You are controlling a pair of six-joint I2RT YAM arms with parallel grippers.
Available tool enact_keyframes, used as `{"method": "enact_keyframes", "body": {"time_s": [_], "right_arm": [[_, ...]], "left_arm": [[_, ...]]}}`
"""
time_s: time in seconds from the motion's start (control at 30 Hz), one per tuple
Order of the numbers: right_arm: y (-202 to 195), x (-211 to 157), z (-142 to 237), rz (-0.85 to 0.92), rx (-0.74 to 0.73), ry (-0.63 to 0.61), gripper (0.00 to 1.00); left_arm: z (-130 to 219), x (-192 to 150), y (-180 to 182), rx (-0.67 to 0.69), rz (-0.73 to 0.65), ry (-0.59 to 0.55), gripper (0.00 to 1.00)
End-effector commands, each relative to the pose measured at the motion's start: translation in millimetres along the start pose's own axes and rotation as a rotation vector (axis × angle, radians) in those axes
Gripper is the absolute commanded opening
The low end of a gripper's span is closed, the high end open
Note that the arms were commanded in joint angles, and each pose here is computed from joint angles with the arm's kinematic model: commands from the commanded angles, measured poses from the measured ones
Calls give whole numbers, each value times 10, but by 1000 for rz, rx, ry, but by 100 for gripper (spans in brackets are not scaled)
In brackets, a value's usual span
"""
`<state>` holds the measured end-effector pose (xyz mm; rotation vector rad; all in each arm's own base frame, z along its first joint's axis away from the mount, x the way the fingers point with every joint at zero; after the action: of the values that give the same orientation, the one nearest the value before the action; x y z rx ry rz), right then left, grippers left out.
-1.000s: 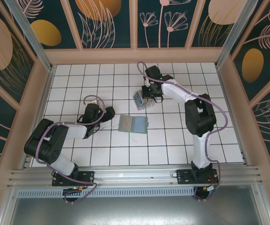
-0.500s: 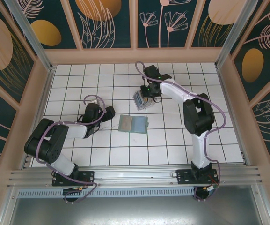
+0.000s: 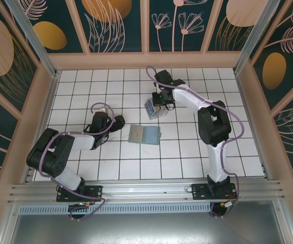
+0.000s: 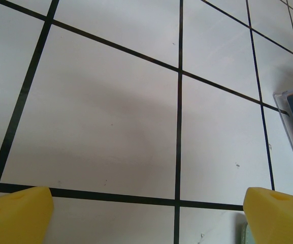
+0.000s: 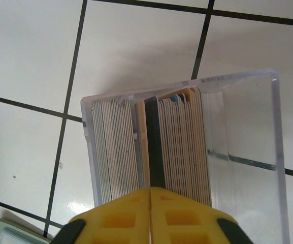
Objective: Put the credit cards into the card holder
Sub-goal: Pick up the credit card from the storage box, then insert the credit card into the card slot.
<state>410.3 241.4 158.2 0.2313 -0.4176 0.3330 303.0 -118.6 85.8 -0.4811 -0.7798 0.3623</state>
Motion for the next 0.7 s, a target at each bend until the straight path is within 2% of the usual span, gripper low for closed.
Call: {"method": "enact_keyframes", "body": {"time_s": [0.0, 0.13, 0.27, 0.43, 0.5, 0.67], "right_arm": [[51, -35, 27, 24, -4, 11, 2], [126, 86, 393, 29, 43, -154, 0], [102, 128, 789, 29, 13, -321, 0], [-6, -130, 1152, -5, 8, -367, 0], [22, -311, 1224, -37, 86, -363, 0], [235, -857, 1228, -180, 410, -363, 0]], "left_arm": [[-71, -184, 68, 6, 4, 121, 97], [-69, -180, 62, 2, 3, 120, 96], [-64, -178, 60, 0, 0, 119, 96], [13, -68, 14, 32, -53, 90, 97], [80, -15, -12, 29, -72, 61, 98], [154, 37, -67, -1, -124, 37, 98]]}}
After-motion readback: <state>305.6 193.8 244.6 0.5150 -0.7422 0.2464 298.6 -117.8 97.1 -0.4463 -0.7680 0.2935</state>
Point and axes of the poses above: each hand's point on the last joint's axis, 136 mm out from that joint toward the fingers, its own z axis back along the fingers, its own y axis along the line the jaws close on, x = y × z, the point moved 8 cm from there along z, back along the fingers, and after that the axes turned 5 degrees about z, right-handed, at the moved point
